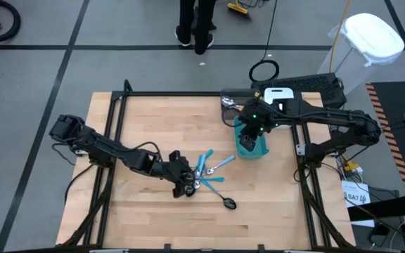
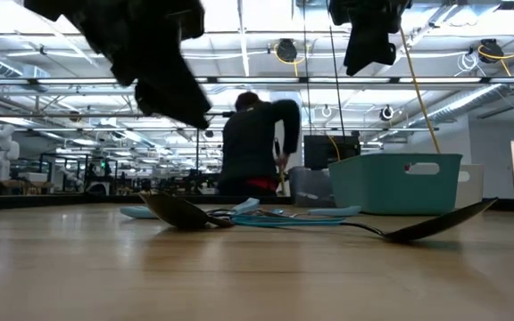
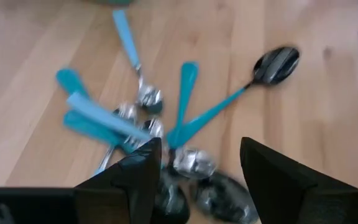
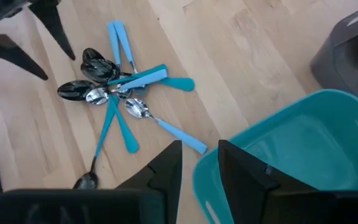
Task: Sort silverware by color (type)
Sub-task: Put the light blue spoon into the white bin
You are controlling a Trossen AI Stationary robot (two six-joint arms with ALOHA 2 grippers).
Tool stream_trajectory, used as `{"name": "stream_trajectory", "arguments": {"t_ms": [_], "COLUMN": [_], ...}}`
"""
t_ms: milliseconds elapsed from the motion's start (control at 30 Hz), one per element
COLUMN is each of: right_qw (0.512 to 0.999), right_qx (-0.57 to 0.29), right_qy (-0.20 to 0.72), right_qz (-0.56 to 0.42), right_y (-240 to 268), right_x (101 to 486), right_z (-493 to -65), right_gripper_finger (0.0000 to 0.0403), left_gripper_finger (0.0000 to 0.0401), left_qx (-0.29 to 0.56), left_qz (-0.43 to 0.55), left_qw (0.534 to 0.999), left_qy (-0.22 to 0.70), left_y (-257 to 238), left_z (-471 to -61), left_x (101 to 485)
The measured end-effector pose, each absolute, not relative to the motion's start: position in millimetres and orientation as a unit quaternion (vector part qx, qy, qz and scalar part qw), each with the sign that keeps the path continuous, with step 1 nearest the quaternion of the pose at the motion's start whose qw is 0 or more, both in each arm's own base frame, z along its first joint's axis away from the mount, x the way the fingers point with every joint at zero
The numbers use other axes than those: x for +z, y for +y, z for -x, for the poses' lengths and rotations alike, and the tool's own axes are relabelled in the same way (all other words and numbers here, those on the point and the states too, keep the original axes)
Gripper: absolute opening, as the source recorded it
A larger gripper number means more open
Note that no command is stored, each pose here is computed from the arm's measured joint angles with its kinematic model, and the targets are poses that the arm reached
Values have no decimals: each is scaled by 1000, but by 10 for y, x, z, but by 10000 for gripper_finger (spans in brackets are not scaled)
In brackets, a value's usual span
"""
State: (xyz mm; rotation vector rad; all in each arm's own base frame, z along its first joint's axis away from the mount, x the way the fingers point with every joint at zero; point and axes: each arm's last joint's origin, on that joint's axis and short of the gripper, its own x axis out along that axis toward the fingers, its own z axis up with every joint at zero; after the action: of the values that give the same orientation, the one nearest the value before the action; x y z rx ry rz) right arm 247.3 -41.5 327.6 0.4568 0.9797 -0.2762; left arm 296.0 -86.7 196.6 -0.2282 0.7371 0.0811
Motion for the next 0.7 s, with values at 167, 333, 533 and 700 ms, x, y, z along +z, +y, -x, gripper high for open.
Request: {"name": "stream_trajectory", "arguments": {"t_ms": [167, 333, 533, 700], "right_qw": [850, 850, 853, 851], "right_qx": [-137, -147, -139, -139], "right_qy": [469, 467, 466, 471], "right_qz": [-199, -193, -189, -186], "right_y": [-358, -308, -259, -252], "right_x": [3272, 3272, 3275, 3271], "right_z": [-2477, -2484, -2495, -2486], "right_gripper_finger": [100, 100, 100, 100], "left_gripper_finger": [218, 218, 218, 218], "left_qx": [54, 80, 93, 111], "left_qz": [114, 140, 148, 145], "left_qw": [917, 908, 907, 898], "left_qy": [379, 387, 383, 401], "left_y": [-831, -757, -697, -647], "left_z": [-2962, -2995, -3081, -3123], "left_x": [1885, 1826, 1730, 1571]}}
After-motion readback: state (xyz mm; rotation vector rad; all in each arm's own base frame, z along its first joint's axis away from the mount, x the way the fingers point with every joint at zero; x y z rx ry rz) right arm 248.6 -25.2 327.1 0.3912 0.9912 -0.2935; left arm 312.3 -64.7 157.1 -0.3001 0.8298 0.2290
